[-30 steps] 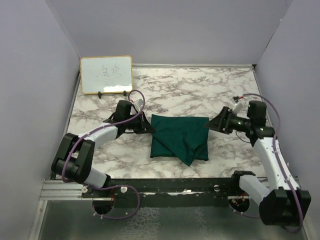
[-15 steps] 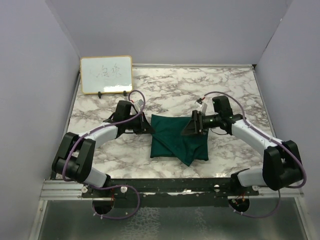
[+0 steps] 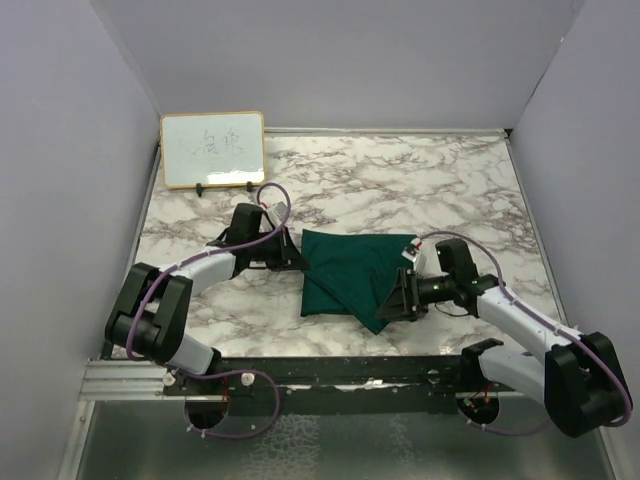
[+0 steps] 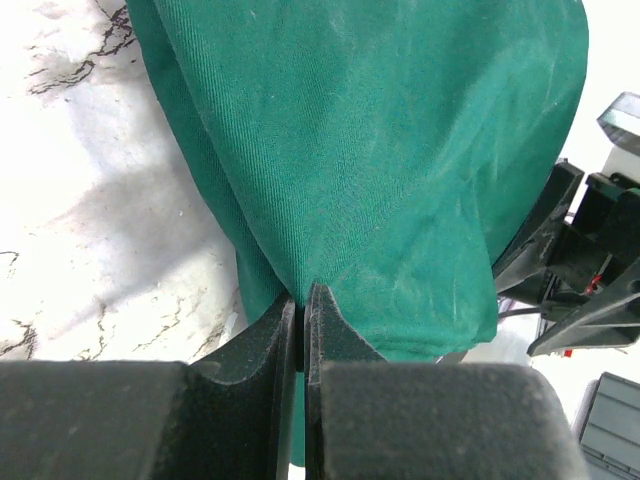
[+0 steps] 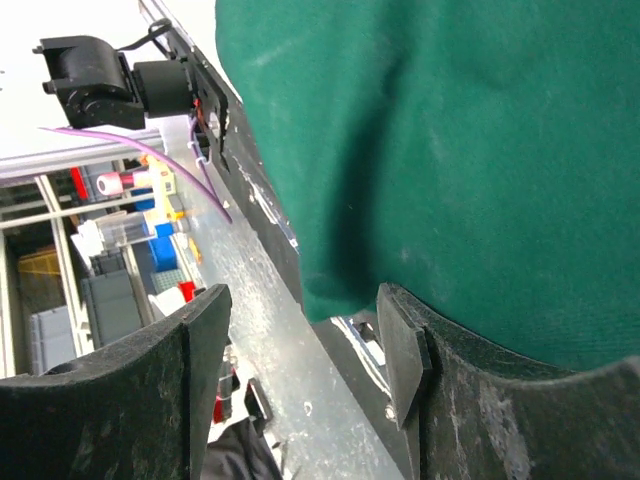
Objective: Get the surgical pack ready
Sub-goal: Pack the surgical kit at the center of the board.
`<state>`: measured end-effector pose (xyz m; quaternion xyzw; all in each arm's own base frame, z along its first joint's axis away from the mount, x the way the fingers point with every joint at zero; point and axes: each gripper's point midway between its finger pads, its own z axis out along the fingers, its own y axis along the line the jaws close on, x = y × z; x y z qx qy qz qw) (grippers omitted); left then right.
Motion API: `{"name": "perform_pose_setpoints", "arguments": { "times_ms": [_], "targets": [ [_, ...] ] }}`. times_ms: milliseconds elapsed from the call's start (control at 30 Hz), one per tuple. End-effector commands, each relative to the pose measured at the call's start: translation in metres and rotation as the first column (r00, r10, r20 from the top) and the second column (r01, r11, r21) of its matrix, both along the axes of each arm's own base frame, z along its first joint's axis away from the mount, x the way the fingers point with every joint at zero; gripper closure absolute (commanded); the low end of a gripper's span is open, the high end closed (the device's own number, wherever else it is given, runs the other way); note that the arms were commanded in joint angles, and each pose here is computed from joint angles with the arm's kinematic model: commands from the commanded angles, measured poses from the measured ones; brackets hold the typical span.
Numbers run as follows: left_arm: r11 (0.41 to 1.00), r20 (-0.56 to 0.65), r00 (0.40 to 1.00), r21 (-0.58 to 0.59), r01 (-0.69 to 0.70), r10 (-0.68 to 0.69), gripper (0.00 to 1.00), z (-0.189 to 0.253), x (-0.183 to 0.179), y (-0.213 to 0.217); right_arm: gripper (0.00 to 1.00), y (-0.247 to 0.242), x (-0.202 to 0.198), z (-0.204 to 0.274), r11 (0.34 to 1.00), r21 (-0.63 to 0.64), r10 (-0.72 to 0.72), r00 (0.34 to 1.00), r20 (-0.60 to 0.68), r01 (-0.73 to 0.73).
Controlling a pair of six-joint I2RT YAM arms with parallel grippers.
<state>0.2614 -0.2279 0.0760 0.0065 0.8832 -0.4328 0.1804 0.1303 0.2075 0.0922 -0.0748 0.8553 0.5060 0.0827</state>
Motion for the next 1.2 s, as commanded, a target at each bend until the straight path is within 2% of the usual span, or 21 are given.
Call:
{"name": "perform_pose_setpoints", "arguments": {
  "times_ms": [0, 167, 300, 400, 500, 667, 833, 933, 1100, 1167],
  "targets": [
    [1.000, -0.024, 1.000, 0.000, 0.019, -0.019, 1.00, -0.005, -0.011, 0.004, 0.39, -0.006, -0.005, -0.018, 0.997, -0.057, -0.064, 0.996, -0.065, 0.060],
    [0.999, -0.002, 1.000, 0.039, 0.027, -0.027, 0.92, 0.000, -0.012, 0.008, 0.38, -0.021, 0.008, -0.012, 0.968, -0.194, -0.165, 0.986, -0.023, 0.158],
    [0.996, 0.015, 0.999, 0.075, 0.037, -0.038, 0.94, 0.004, -0.011, 0.013, 0.38, -0.027, 0.021, 0.023, 0.954, -0.213, -0.200, 0.977, 0.075, 0.212],
    [0.998, -0.006, 0.998, 0.020, 0.055, -0.054, 0.97, 0.012, -0.015, 0.006, 0.37, -0.033, 0.036, 0.042, 0.934, -0.234, -0.237, 0.959, 0.154, 0.268],
    [0.995, -0.018, 0.996, -0.057, 0.081, -0.082, 0.96, 0.022, -0.021, -0.002, 0.36, -0.033, 0.049, 0.044, 0.926, -0.257, -0.238, 0.956, 0.171, 0.277],
    [0.998, -0.021, 0.998, 0.006, 0.062, -0.062, 0.88, 0.014, -0.026, 0.007, 0.34, -0.058, 0.092, 0.039, 0.848, -0.340, -0.338, 0.909, 0.244, 0.407],
    [0.997, -0.039, 0.997, 0.055, 0.062, -0.060, 0.74, -0.001, -0.033, 0.015, 0.31, -0.079, 0.115, 0.029, 0.859, -0.276, -0.372, 0.896, 0.243, 0.432],
    [0.994, -0.039, 0.998, 0.097, 0.047, -0.044, 0.61, -0.010, -0.034, 0.022, 0.31, -0.073, 0.117, 0.020, 0.893, -0.210, -0.363, 0.913, 0.187, 0.398],
    [0.999, -0.014, 0.999, 0.032, 0.041, -0.040, 0.46, 0.004, -0.034, 0.017, 0.29, -0.076, 0.139, 0.033, 0.907, -0.067, -0.396, 0.896, 0.199, 0.416],
    [0.999, 0.022, 0.999, 0.012, 0.032, -0.032, 0.37, 0.018, -0.028, 0.016, 0.28, -0.082, 0.153, 0.036, 0.897, -0.068, -0.411, 0.881, 0.235, 0.437]
  ]
}}
